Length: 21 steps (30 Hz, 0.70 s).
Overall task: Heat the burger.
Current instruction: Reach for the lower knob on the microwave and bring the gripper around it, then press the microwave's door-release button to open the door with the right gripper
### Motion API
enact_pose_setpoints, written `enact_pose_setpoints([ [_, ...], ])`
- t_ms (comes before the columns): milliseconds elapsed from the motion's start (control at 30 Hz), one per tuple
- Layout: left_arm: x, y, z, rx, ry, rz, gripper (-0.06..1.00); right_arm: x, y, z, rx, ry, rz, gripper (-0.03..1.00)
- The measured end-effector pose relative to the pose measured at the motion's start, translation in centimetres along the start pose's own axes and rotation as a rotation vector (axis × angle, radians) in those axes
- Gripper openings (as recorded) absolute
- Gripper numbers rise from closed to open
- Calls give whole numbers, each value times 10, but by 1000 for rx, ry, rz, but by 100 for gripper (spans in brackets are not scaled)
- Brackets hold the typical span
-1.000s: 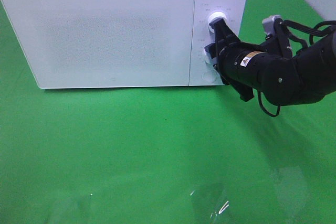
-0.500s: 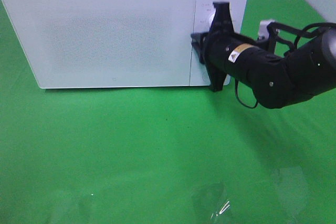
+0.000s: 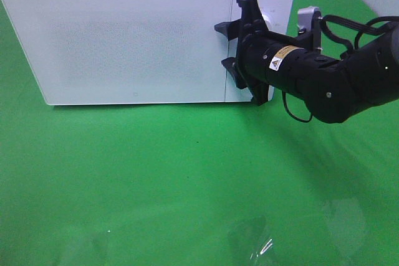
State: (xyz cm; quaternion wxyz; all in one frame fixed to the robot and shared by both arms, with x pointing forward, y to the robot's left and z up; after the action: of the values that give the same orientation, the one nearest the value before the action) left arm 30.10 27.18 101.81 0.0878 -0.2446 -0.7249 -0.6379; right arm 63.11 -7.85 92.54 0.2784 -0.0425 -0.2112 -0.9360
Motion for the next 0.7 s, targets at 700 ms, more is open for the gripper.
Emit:
enact_pose_setpoints([
  [700,0,0,0,0,0,-2,0,100,25,-4,1096,-492,396,62],
])
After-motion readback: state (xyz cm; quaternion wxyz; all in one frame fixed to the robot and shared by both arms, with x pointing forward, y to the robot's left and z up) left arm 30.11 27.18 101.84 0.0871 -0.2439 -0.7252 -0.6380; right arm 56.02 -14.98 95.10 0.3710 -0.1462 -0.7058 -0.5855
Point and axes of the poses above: a point on each arm's last joint axis where the gripper is mounted, x pointing back along that axis away from the gripper, z along the wrist's bending axis when the last joint is at zero, y = z × x, the point moved 8 cm from there along -x, pointing out along that axis toward the gripper, and after that the axes turned 11 degrees about x, right-handed, at the moved point
